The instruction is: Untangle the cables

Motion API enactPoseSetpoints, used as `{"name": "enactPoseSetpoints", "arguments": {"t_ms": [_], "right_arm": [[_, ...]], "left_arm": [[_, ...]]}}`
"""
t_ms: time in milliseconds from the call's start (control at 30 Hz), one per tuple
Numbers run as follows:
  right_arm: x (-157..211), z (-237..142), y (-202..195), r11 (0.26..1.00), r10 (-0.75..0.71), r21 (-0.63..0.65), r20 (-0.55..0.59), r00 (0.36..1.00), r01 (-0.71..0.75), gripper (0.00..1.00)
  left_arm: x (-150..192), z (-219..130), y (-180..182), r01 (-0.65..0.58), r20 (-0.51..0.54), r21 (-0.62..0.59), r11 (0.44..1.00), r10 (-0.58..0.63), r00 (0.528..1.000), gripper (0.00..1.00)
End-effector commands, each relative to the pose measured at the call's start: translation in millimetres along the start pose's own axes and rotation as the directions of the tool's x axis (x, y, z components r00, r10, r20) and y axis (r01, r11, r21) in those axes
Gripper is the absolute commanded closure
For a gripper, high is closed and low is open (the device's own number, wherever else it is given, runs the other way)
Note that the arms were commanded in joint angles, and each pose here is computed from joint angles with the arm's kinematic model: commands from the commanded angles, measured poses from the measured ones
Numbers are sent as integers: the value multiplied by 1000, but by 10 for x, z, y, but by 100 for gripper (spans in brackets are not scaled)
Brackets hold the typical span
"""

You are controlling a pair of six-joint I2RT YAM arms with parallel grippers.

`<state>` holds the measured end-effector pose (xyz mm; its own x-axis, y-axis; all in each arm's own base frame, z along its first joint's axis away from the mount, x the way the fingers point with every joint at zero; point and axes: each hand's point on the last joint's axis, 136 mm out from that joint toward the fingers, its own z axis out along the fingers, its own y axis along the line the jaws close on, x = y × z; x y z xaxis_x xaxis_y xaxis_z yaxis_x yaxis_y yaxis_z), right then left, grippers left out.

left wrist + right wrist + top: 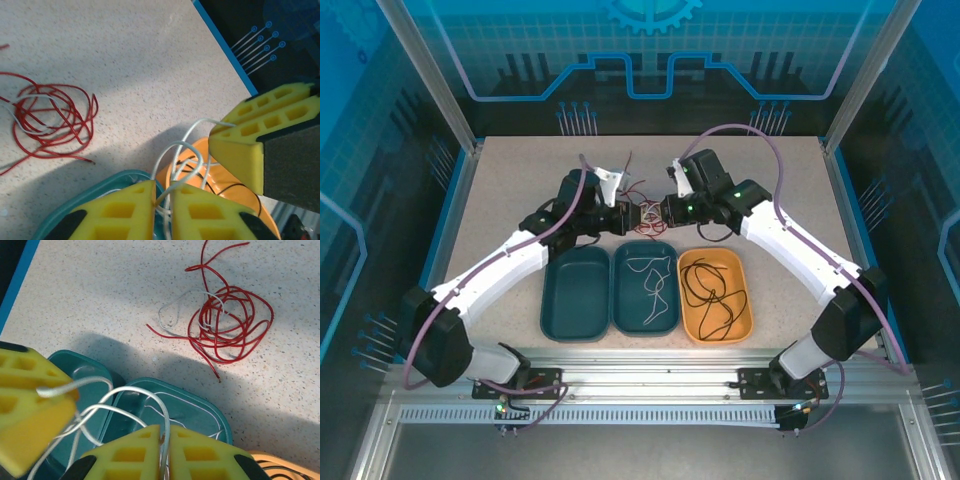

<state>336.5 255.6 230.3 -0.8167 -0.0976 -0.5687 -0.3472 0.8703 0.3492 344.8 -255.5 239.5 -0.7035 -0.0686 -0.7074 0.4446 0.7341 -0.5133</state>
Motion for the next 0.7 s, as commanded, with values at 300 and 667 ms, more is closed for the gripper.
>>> {"name": "enactPoseSetpoints", "arguments": {"t_ms": [300,667], "right_arm": [[76,-148,-212,991,21,128,30,999,-25,82],[144,-401,-829,924,144,336,135,980,-182,85]], "left_arm": [[-303,-345,7,11,185,-72,997,2,983,100],[-306,-686,123,38,276,-154,987,6,961,100]]}}
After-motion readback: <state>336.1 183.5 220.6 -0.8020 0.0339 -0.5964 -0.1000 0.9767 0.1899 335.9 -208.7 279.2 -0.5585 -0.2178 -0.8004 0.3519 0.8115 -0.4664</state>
